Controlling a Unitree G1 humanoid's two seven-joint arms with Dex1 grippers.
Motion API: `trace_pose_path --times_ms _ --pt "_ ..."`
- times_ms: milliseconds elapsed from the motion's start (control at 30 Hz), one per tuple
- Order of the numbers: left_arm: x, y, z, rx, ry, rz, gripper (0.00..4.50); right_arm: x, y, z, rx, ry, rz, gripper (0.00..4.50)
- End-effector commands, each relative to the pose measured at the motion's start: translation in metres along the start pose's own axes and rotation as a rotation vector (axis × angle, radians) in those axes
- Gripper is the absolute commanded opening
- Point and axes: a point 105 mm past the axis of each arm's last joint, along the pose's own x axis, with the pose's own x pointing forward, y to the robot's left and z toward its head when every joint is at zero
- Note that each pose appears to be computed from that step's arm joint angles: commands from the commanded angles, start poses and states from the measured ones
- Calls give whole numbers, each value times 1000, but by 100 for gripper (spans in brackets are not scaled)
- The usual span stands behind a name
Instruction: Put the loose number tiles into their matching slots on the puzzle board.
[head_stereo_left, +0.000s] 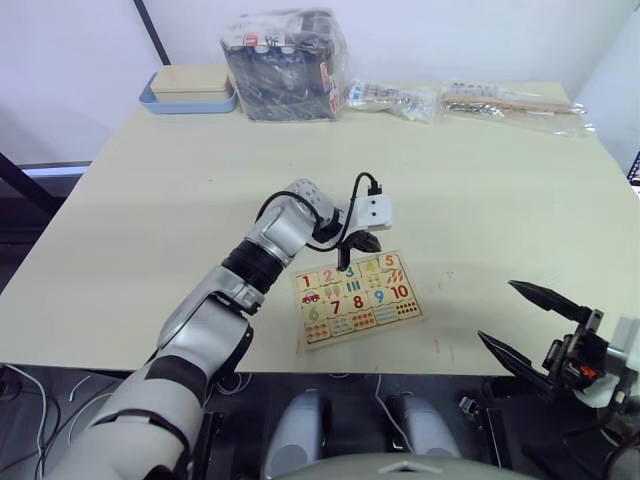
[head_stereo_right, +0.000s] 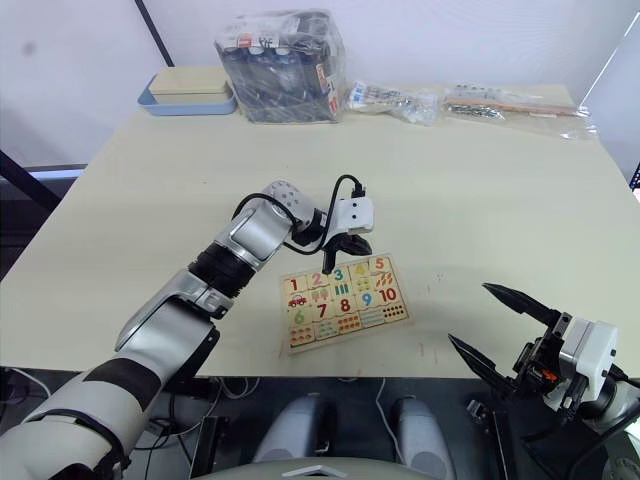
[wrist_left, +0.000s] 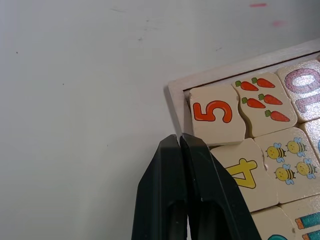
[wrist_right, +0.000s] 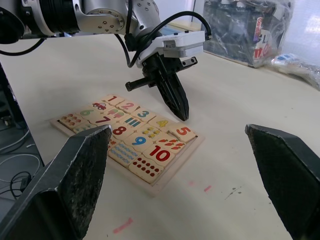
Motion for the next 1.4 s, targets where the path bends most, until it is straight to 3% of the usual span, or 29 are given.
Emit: trace_pose_path --times_ms 33,1400 --pt "-3 1 6 16 -17 11 10 1 2 10 -33 -20 8 450" --pt "2 -9 8 30 -12 -12 10 1 2 10 -29 -18 14 450"
